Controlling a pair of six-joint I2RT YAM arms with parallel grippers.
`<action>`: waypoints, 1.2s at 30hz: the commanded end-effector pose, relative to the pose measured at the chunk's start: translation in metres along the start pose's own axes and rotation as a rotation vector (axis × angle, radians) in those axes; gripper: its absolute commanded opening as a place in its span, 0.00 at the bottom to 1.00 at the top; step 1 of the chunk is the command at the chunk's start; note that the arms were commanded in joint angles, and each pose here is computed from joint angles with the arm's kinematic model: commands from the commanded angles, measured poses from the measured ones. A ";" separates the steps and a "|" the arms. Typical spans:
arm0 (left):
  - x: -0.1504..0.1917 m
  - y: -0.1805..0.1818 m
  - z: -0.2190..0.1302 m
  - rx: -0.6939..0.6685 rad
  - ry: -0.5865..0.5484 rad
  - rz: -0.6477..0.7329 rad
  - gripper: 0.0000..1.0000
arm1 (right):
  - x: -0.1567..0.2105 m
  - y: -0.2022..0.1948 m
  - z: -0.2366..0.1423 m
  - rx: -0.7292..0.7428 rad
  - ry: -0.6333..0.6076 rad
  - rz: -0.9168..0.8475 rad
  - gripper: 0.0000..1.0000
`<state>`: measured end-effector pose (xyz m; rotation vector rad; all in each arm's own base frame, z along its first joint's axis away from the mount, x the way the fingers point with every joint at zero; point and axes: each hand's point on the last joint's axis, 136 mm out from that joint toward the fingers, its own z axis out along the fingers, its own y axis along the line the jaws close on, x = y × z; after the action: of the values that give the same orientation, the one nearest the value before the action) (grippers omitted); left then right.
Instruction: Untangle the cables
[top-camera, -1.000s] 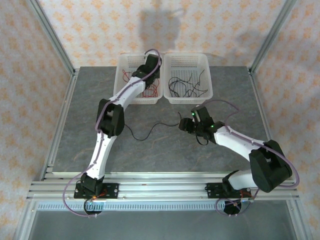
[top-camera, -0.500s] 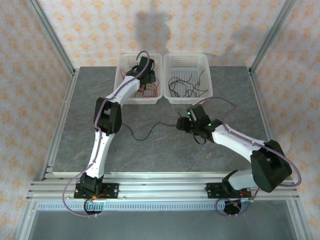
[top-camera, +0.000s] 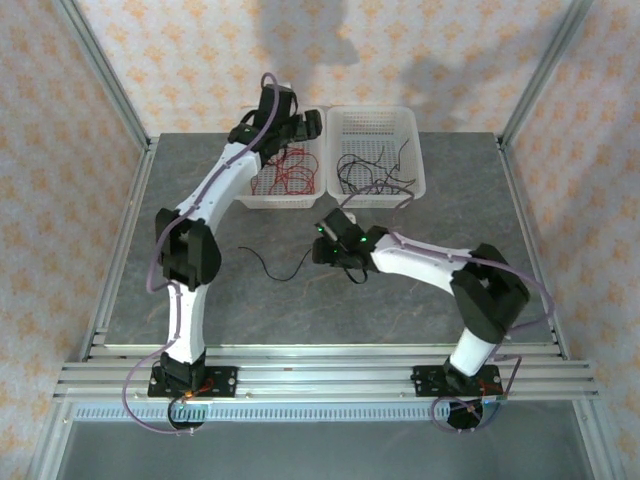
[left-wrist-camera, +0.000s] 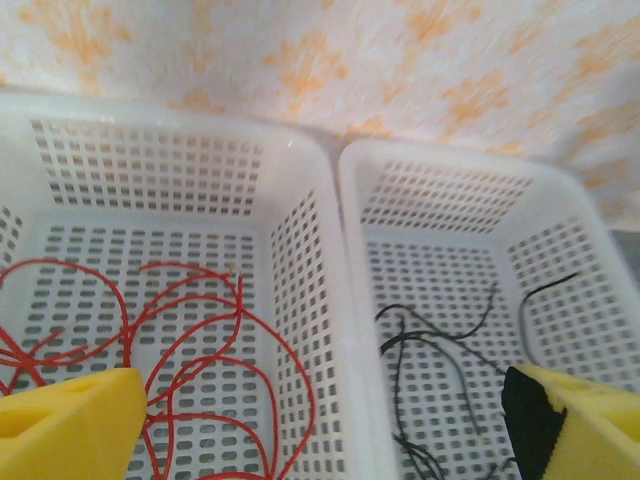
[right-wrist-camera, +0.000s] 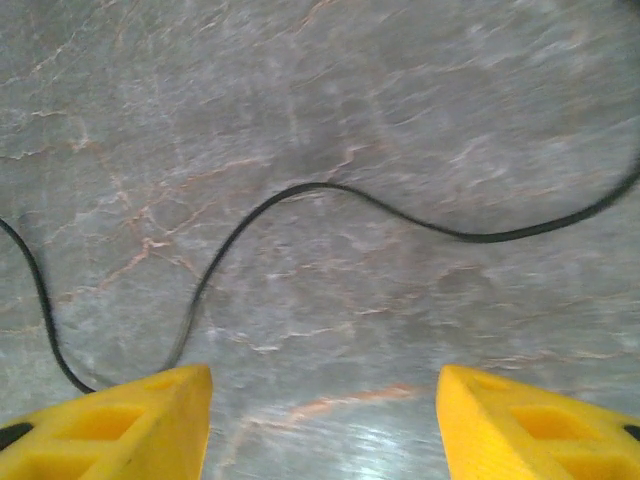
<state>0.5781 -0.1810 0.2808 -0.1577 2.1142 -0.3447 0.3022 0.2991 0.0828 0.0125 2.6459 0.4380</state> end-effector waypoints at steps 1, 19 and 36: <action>-0.017 -0.010 -0.034 0.041 -0.051 0.031 0.94 | 0.002 0.008 0.011 0.039 0.018 0.096 0.61; 0.012 0.031 -0.145 -0.031 -0.087 0.076 0.95 | 0.009 0.032 0.066 0.158 0.075 0.210 0.58; 0.035 0.038 -0.142 -0.027 -0.046 0.099 0.96 | 0.021 0.019 0.096 0.302 0.093 0.084 0.05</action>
<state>0.4410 -0.1273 0.3029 -0.0880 2.1093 -0.2532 0.3196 0.3418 0.0219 0.2203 2.7914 0.0743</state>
